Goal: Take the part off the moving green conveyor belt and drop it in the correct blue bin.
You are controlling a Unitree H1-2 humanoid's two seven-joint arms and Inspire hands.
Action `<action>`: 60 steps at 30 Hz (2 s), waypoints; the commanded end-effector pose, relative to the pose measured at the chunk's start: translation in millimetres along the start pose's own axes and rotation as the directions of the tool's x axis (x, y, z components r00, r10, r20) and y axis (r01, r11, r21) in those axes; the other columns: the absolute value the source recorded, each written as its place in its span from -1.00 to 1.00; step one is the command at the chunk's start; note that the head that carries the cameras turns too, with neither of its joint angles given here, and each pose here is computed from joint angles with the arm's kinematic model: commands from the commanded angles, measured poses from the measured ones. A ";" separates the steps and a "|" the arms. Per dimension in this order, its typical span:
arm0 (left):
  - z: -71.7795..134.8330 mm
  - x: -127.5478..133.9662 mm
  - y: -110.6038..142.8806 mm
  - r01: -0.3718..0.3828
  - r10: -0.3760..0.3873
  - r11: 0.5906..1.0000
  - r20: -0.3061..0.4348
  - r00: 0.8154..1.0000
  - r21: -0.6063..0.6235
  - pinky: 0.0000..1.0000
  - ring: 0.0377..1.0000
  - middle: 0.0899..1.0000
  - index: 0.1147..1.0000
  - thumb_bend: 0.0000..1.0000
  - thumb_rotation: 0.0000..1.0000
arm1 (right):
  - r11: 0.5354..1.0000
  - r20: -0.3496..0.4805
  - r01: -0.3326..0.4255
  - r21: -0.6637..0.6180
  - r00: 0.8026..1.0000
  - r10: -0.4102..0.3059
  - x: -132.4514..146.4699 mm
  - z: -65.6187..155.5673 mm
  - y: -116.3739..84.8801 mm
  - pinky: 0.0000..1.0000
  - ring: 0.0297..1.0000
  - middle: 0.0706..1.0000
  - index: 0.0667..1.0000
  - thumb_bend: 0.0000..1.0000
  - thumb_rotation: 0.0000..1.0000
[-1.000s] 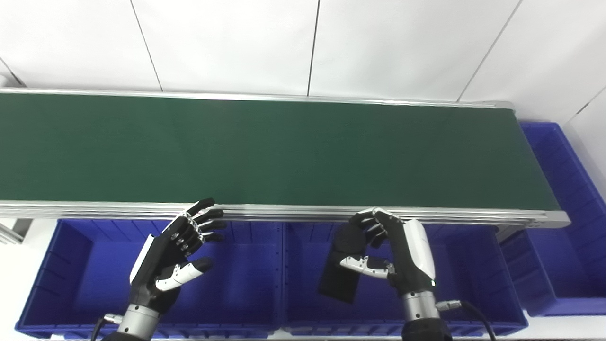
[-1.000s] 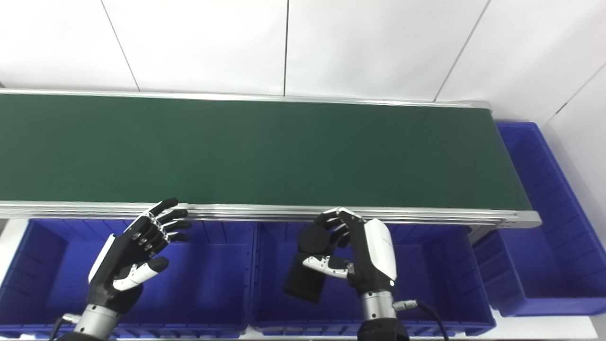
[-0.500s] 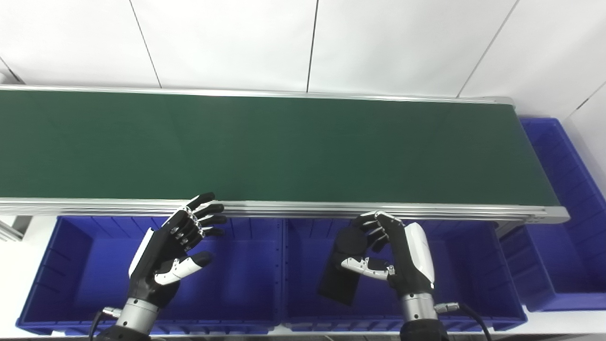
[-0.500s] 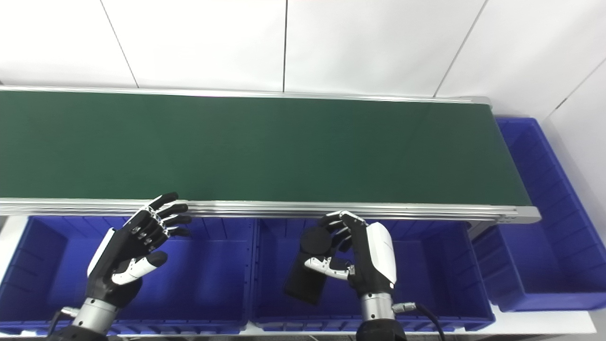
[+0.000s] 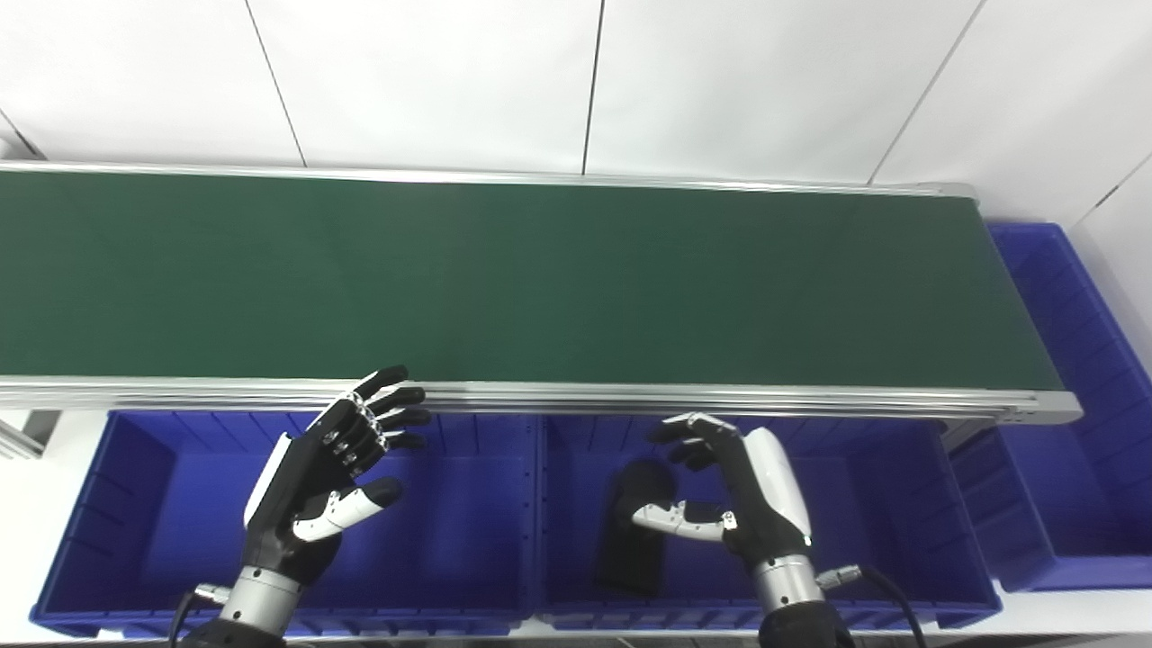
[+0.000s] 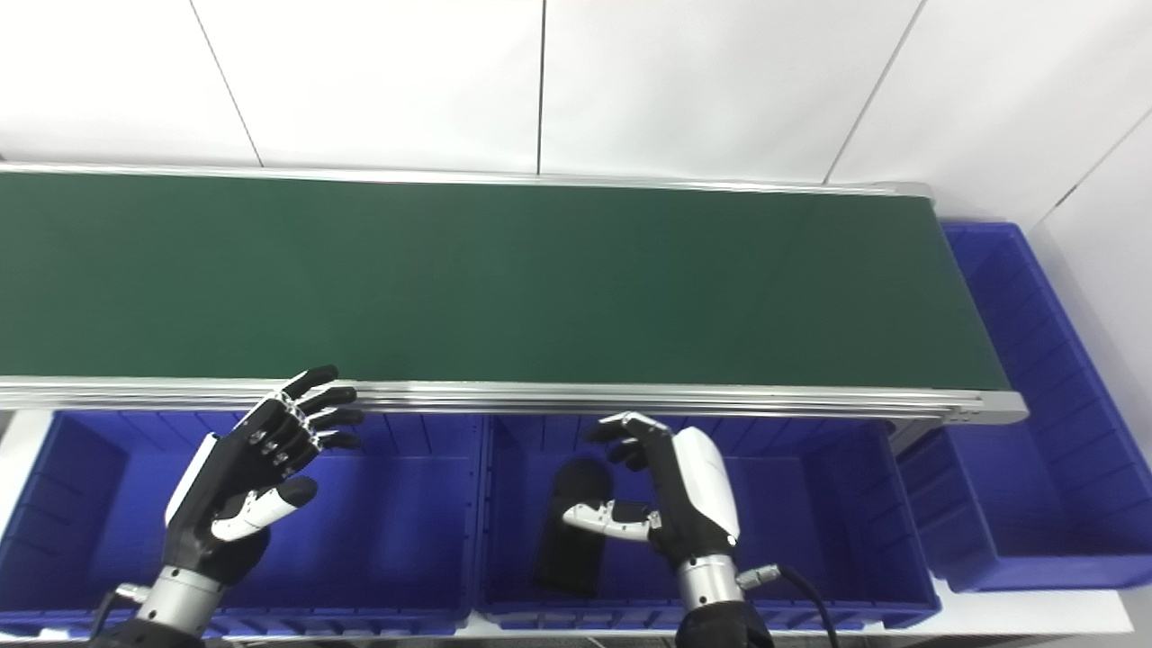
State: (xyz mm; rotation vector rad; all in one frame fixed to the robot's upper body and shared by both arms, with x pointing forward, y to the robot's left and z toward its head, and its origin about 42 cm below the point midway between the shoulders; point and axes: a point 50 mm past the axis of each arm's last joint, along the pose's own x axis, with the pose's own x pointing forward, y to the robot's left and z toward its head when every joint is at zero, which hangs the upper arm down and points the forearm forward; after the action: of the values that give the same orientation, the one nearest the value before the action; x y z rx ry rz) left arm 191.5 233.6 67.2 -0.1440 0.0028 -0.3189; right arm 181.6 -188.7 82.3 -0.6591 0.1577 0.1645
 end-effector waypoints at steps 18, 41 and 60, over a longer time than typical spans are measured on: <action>9.4 4.4 0.5 0.010 -0.011 1.000 0.044 0.999 0.015 0.27 0.40 0.49 0.60 0.95 -0.23 | 0.994 0.102 -0.050 -0.100 0.993 0.060 5.5 26.5 -1.1 0.56 0.76 0.76 0.74 0.71 -0.04; -7.7 3.9 -11.1 0.035 -0.037 0.997 0.020 0.999 0.076 0.29 0.41 0.49 0.58 0.93 -0.24 | 0.896 0.268 -0.151 0.417 0.963 0.038 29.9 32.0 51.0 0.40 0.52 0.57 0.63 0.72 -0.08; -21.1 4.7 -19.1 0.051 -0.049 0.992 -0.012 0.999 0.114 0.37 0.48 0.58 0.66 0.84 -0.24 | 0.854 0.287 -0.065 0.516 0.953 -0.101 17.4 -2.2 44.6 0.39 0.49 0.53 0.62 0.51 0.26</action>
State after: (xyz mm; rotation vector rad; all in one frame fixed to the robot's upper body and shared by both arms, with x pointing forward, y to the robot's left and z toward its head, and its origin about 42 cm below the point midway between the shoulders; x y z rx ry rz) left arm 183.2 215.5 40.8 -0.0298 0.0482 -0.3707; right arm 189.4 -155.4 41.5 -0.1093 -0.0190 0.2074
